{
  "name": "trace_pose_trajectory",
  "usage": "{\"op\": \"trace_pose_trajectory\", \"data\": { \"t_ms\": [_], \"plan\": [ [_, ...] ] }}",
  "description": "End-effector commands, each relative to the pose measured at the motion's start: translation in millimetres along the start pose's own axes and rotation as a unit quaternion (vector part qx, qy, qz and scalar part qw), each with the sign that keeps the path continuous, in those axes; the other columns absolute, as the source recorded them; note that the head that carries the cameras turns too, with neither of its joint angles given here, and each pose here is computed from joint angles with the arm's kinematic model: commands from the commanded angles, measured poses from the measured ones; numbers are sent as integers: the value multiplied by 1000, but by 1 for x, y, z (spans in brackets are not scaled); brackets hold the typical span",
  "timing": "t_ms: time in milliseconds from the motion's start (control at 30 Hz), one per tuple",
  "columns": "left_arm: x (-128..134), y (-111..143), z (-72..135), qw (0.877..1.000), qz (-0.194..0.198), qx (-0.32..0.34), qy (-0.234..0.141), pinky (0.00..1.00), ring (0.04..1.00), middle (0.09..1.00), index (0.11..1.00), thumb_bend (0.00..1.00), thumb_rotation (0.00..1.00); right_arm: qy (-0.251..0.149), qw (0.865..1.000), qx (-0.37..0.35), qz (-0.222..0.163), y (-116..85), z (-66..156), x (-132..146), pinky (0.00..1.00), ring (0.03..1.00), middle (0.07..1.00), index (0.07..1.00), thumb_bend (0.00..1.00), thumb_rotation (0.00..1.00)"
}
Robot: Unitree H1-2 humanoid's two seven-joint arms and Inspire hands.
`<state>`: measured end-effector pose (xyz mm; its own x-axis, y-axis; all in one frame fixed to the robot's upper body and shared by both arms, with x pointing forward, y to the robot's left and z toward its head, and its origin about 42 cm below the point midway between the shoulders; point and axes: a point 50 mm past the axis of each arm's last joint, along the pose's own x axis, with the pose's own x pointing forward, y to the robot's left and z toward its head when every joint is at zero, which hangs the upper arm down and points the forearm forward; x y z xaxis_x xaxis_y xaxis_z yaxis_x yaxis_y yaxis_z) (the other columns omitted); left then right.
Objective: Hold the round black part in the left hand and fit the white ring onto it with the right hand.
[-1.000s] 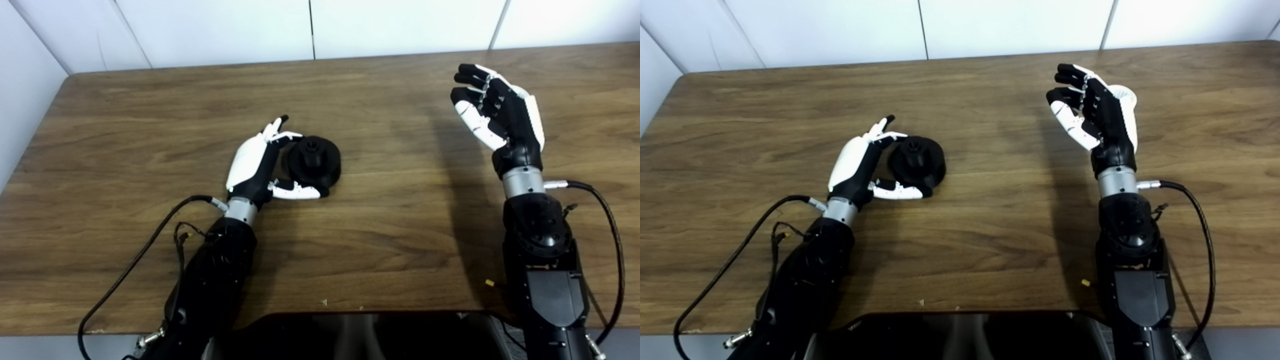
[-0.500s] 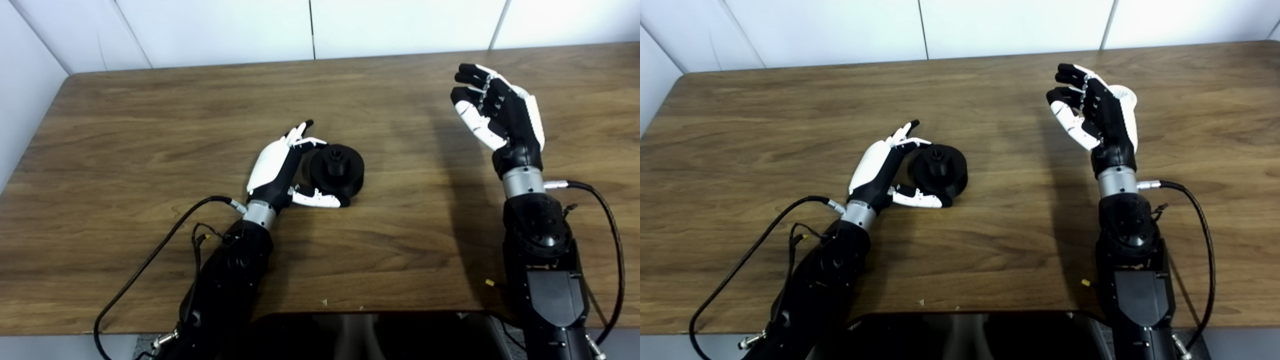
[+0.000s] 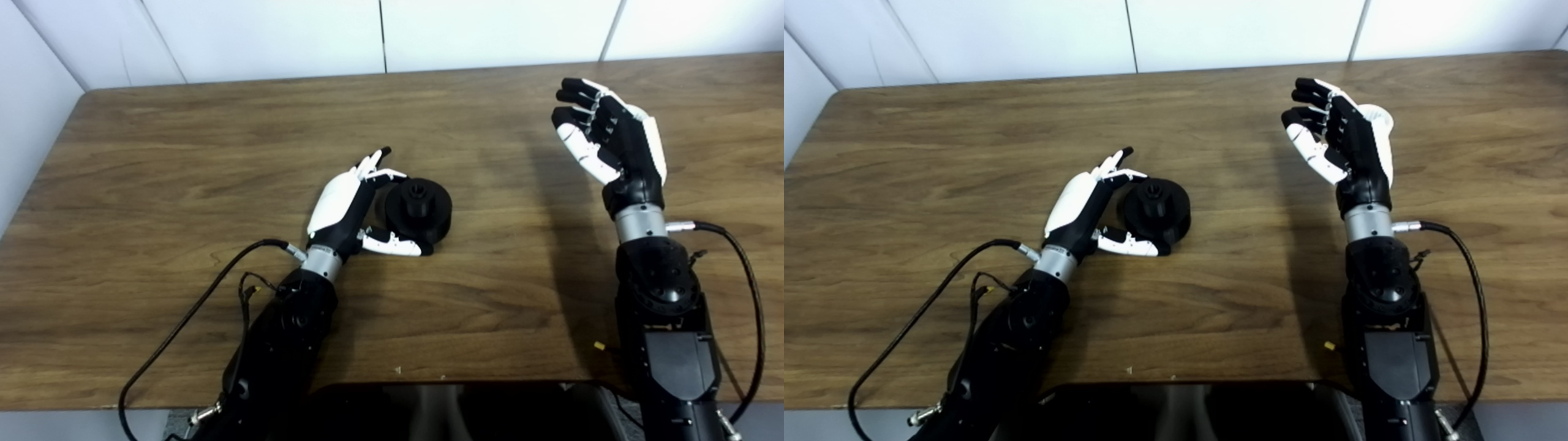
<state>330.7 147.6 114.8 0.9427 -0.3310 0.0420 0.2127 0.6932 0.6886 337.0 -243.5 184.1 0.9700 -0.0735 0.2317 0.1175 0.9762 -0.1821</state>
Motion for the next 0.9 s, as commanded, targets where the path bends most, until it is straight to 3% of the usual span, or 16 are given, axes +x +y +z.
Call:
{"op": "trace_pose_trajectory", "data": {
  "t_ms": [0,867],
  "plan": [
    [7,-2,4,1000,-15,10,-8,1000,1000,1000,614,981,248,-51,999,3,-5,0,21,9,694,714,753,753,573,415],
    [-2,24,-10,1000,-22,16,-7,1000,1000,1000,611,988,277,-61,998,0,-5,25,25,3,640,705,747,740,561,462]
  ]
}}
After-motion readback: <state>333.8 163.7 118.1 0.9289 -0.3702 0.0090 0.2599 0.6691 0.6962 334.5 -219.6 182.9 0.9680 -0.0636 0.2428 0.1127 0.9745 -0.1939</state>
